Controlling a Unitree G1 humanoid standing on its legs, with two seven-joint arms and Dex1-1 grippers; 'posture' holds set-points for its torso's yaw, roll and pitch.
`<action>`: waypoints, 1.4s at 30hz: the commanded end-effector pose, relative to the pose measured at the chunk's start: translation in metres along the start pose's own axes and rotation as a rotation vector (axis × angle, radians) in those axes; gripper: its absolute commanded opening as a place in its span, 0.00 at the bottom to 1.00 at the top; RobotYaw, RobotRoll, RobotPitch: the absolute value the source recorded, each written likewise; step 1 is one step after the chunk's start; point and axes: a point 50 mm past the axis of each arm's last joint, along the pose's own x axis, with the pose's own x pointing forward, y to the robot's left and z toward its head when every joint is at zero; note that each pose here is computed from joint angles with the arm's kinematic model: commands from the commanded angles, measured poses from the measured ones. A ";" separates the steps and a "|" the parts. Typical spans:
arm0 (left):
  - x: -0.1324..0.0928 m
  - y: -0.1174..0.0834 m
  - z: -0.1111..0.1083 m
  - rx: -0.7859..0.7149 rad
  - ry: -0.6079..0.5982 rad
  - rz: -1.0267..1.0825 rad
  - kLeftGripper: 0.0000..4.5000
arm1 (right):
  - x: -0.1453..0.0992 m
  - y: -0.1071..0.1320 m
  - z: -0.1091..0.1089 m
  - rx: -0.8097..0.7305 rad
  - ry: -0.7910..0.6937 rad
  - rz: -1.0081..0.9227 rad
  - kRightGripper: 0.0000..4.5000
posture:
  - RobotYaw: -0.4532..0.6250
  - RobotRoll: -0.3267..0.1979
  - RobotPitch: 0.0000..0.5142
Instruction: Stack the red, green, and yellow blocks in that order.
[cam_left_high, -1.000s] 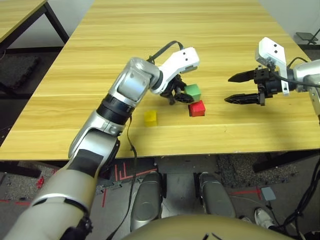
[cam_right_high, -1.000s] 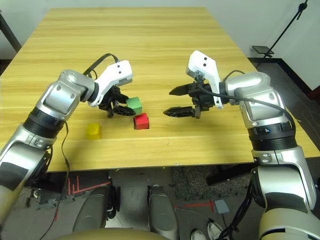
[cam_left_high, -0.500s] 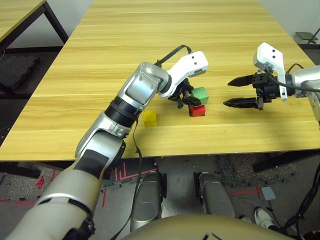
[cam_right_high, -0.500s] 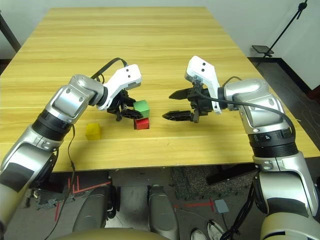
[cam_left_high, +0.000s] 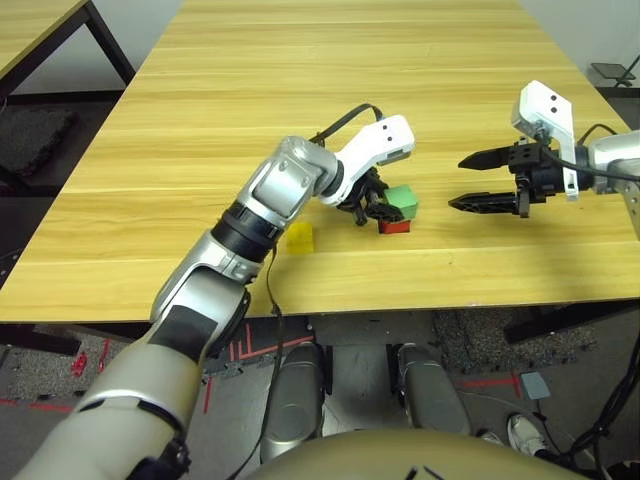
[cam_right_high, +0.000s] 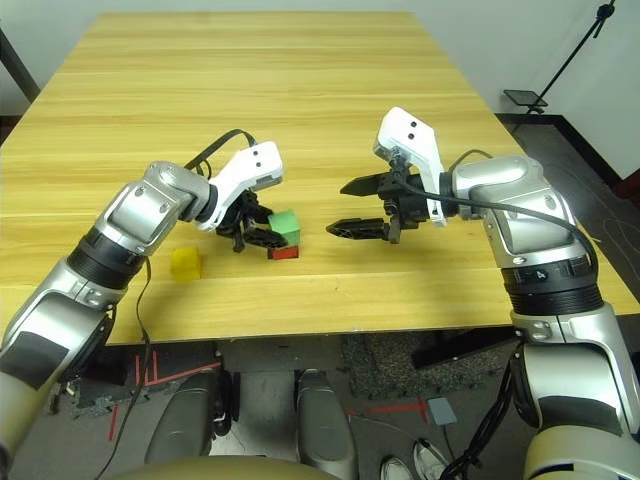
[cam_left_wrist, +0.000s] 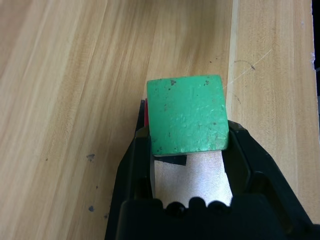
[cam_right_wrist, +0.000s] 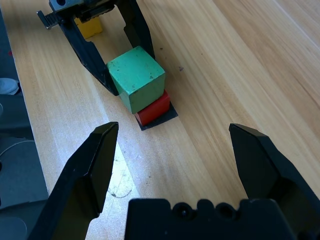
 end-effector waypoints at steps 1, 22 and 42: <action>0.006 -0.001 -0.003 0.021 -0.009 -0.008 0.51 | -0.006 0.000 0.004 -0.005 -0.013 -0.016 1.00 | 0.57 0.36 0.24; -0.075 -0.013 -0.043 0.092 0.109 0.100 0.99 | -0.003 0.000 0.008 -0.010 -0.019 0.008 1.00 | 0.62 0.35 0.21; -0.073 -0.006 -0.098 0.054 0.254 0.108 0.90 | 0.002 -0.006 0.012 -0.029 -0.030 0.030 1.00 | 0.64 0.31 0.18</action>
